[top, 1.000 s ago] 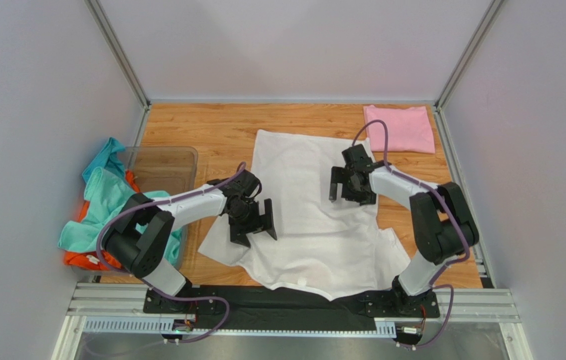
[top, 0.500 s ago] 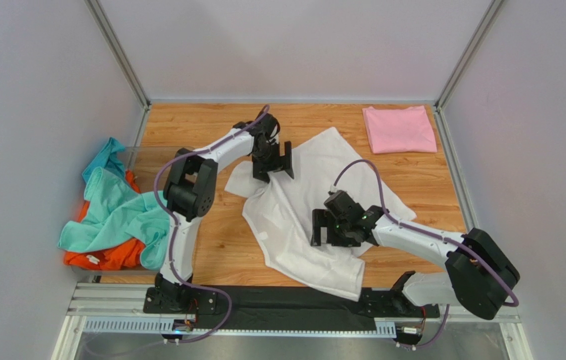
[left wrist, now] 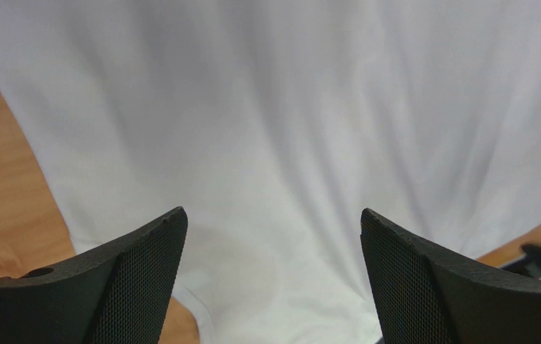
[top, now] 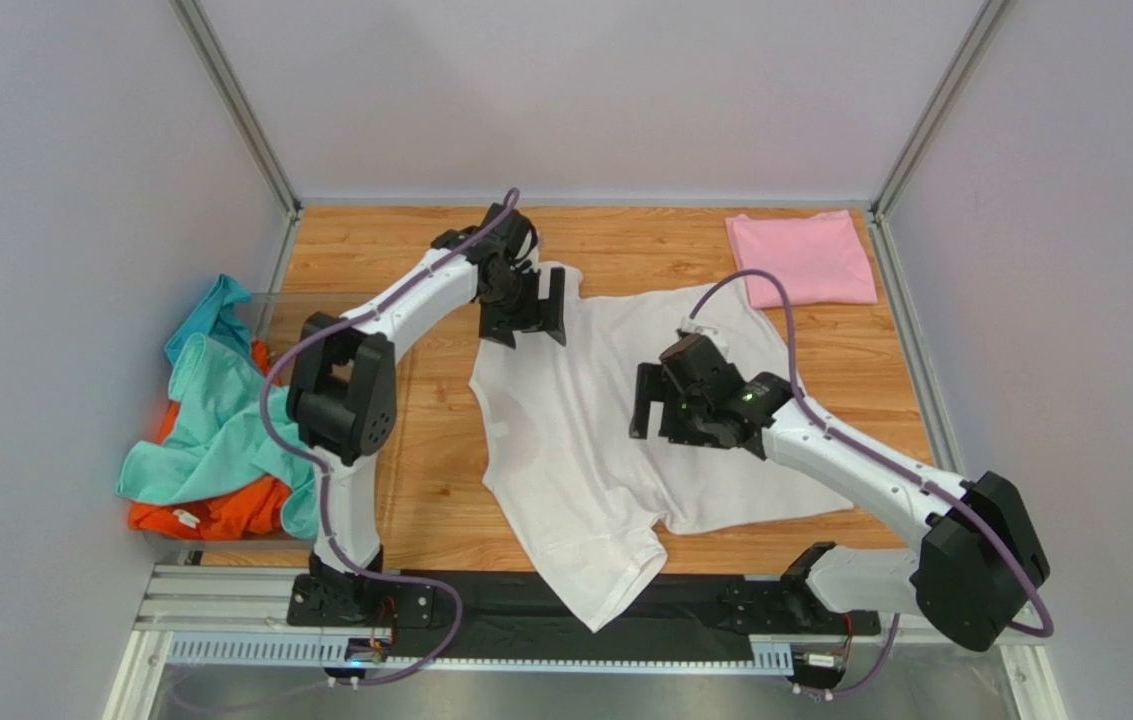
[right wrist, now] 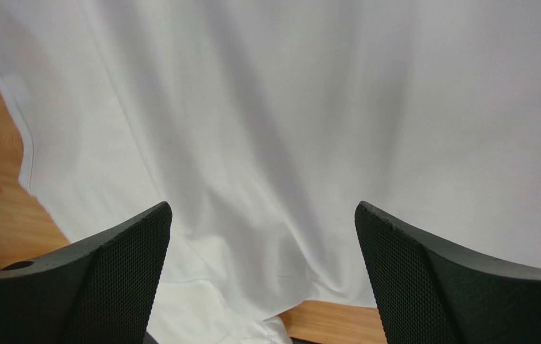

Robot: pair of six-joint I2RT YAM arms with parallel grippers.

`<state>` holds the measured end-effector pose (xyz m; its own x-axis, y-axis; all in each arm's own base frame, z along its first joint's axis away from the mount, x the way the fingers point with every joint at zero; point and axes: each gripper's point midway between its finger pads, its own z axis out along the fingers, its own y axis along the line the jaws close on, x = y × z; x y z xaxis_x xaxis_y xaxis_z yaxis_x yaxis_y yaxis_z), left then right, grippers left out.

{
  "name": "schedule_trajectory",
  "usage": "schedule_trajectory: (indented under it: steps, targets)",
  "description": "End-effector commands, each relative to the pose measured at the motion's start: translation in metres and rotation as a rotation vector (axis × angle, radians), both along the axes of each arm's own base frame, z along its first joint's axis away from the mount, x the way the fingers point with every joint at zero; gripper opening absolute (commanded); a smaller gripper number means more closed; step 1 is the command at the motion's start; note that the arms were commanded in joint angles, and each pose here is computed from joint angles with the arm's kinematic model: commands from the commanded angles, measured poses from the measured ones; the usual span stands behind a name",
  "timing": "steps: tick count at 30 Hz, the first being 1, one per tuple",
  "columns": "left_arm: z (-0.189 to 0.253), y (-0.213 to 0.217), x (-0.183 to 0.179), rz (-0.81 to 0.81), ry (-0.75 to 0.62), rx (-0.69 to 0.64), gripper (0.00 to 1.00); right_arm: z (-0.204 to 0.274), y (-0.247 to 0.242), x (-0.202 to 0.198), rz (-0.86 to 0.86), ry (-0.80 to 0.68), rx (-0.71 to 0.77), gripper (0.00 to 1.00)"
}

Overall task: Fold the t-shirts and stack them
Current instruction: Flatten the tshirt out

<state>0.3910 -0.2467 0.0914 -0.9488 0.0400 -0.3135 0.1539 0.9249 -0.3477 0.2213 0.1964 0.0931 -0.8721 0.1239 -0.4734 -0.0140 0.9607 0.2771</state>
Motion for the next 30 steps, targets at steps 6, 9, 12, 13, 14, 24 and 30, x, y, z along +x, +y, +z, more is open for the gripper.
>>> schedule_trajectory:
  steps: [6,9,12,13,14,24,30]
  targets:
    - [-0.006,-0.021,-0.086,-0.038,0.050,-0.156,0.96,-0.012,-0.069,0.055,-0.190,-0.003,-0.102,1.00]
    - [-0.031,-0.027,-0.093,-0.033,0.115,-0.153,0.96,-0.027,-0.075,0.053,-0.197,0.035,-0.122,1.00]
    - [-0.046,-0.022,-0.097,-0.018,0.155,-0.123,0.95,-0.038,-0.066,0.047,-0.184,0.065,-0.074,1.00]
    - [-0.052,-0.017,-0.096,-0.004,0.154,-0.091,0.95,-0.046,-0.067,0.041,-0.192,0.088,-0.069,1.00]
    - [-0.055,-0.013,-0.095,0.003,0.150,-0.075,0.95,-0.049,-0.065,0.038,-0.188,0.090,-0.058,1.00]
    - [-0.085,0.066,-0.081,0.143,0.183,0.050,0.94,-0.075,-0.022,-0.005,-0.111,0.197,0.029,1.00]
    - [-0.076,0.080,-0.064,0.203,0.170,0.015,0.91,-0.065,0.025,-0.021,-0.027,0.170,0.026,1.00]
